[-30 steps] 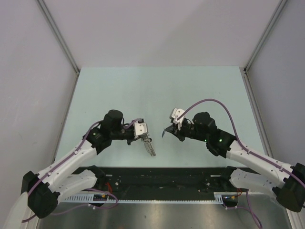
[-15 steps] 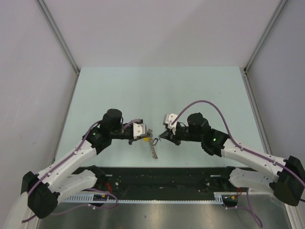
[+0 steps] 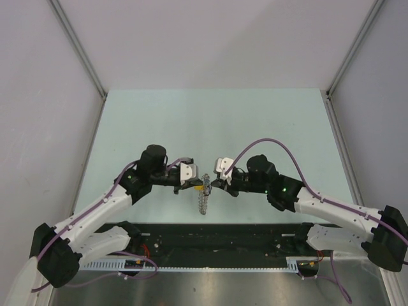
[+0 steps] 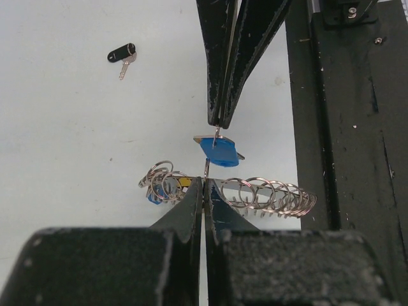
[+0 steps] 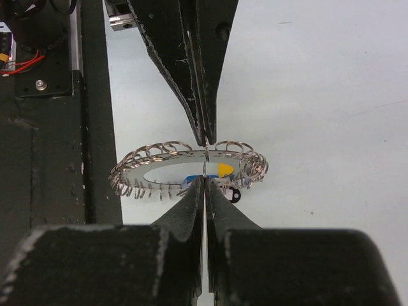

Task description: Put the keys on the keyring

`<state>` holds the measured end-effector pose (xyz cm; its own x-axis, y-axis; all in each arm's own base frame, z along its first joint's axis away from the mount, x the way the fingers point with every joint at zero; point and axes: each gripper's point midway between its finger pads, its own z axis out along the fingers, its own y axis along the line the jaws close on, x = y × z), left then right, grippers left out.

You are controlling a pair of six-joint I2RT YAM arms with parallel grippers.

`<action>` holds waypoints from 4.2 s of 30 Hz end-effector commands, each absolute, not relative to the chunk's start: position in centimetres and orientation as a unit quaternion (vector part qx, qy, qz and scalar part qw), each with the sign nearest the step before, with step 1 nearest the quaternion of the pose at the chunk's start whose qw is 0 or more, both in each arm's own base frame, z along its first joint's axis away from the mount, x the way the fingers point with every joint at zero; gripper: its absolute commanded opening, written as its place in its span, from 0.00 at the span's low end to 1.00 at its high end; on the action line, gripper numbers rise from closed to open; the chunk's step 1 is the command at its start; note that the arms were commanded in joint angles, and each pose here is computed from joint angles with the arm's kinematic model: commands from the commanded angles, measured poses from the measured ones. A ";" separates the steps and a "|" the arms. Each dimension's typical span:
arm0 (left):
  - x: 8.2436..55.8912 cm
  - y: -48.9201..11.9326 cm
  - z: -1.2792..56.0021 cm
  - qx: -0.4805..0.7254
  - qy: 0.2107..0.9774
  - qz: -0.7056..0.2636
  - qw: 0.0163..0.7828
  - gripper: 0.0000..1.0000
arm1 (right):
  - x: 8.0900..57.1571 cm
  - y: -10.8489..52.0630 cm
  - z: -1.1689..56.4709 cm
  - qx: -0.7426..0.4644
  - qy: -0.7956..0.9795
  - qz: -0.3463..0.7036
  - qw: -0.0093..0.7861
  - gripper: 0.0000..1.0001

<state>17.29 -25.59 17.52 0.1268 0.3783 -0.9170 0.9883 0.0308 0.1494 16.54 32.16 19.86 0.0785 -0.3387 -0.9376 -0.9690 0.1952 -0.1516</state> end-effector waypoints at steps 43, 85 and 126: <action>16.2 -26.4 19.3 0.623 0.520 -0.370 0.453 0.00 | 17.1 34.0 21.6 -0.563 0.575 0.288 0.519 0.00; 16.5 -26.5 19.2 0.610 0.544 -0.356 0.454 0.00 | 16.9 32.7 21.9 -0.542 0.599 0.292 0.512 0.29; 16.6 -26.7 19.3 0.598 0.555 -0.371 0.444 0.00 | 17.3 33.3 20.9 -0.545 0.592 0.317 0.503 0.00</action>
<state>16.64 -26.13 17.92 0.0908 0.3674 -0.9256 0.9931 0.0362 0.1118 16.88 32.92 18.54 0.0529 -0.3948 -0.9172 -0.9718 0.1912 -0.1383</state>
